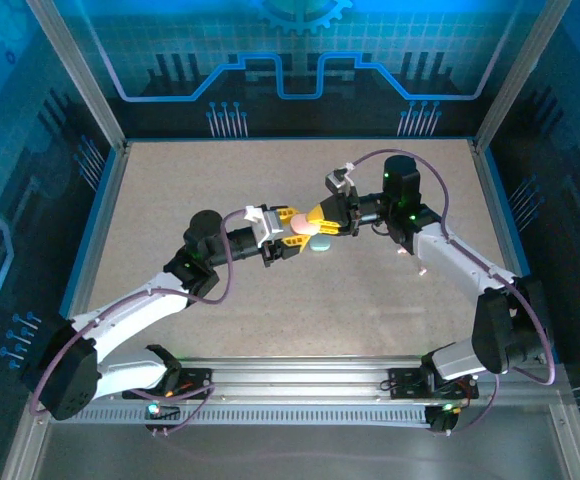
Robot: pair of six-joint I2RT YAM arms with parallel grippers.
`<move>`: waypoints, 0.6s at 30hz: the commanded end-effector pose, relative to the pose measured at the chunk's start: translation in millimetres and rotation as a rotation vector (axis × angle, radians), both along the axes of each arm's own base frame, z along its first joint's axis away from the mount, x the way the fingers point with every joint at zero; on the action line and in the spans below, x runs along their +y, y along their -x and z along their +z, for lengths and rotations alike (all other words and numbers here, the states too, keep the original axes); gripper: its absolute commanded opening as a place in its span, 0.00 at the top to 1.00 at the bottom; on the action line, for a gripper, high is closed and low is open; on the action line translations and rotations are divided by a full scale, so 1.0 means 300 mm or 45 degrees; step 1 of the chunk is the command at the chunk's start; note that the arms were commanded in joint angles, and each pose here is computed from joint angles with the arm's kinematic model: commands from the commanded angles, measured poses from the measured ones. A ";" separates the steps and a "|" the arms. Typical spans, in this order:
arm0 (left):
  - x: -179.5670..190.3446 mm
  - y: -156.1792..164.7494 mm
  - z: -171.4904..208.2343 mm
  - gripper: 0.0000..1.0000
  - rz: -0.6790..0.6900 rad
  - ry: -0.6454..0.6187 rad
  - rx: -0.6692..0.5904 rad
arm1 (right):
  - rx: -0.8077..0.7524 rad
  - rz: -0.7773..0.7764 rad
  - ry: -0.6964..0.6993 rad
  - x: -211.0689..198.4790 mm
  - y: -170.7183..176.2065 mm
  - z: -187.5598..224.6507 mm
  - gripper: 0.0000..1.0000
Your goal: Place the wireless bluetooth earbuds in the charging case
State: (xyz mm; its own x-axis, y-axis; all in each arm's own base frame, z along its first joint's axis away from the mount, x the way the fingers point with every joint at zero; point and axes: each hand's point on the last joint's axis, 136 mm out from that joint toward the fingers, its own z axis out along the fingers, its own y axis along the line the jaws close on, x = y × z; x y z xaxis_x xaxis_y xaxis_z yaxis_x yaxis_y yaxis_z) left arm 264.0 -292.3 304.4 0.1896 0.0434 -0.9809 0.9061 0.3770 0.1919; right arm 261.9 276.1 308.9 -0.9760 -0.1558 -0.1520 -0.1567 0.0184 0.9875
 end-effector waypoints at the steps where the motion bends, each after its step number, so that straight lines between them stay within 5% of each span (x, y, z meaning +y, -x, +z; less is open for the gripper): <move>1: -0.012 0.017 -0.032 0.60 -0.030 -0.026 0.001 | -0.047 -0.002 -0.022 0.021 0.015 0.036 0.80; 5: -0.009 0.002 -0.034 0.70 -0.003 -0.025 0.066 | -0.073 -0.035 0.018 0.012 0.017 0.029 0.72; 9: -0.012 -0.003 -0.040 0.73 -0.002 -0.016 0.173 | -0.245 -0.133 0.219 -0.045 0.012 0.004 0.48; 12: -0.015 -0.004 -0.058 0.74 -0.007 -0.002 0.250 | -0.398 -0.264 0.362 -0.118 -0.036 0.004 0.40; 18: -0.026 -0.006 -0.077 0.74 -0.031 0.022 0.348 | -1.103 -0.399 0.651 -0.205 -0.085 -0.013 0.37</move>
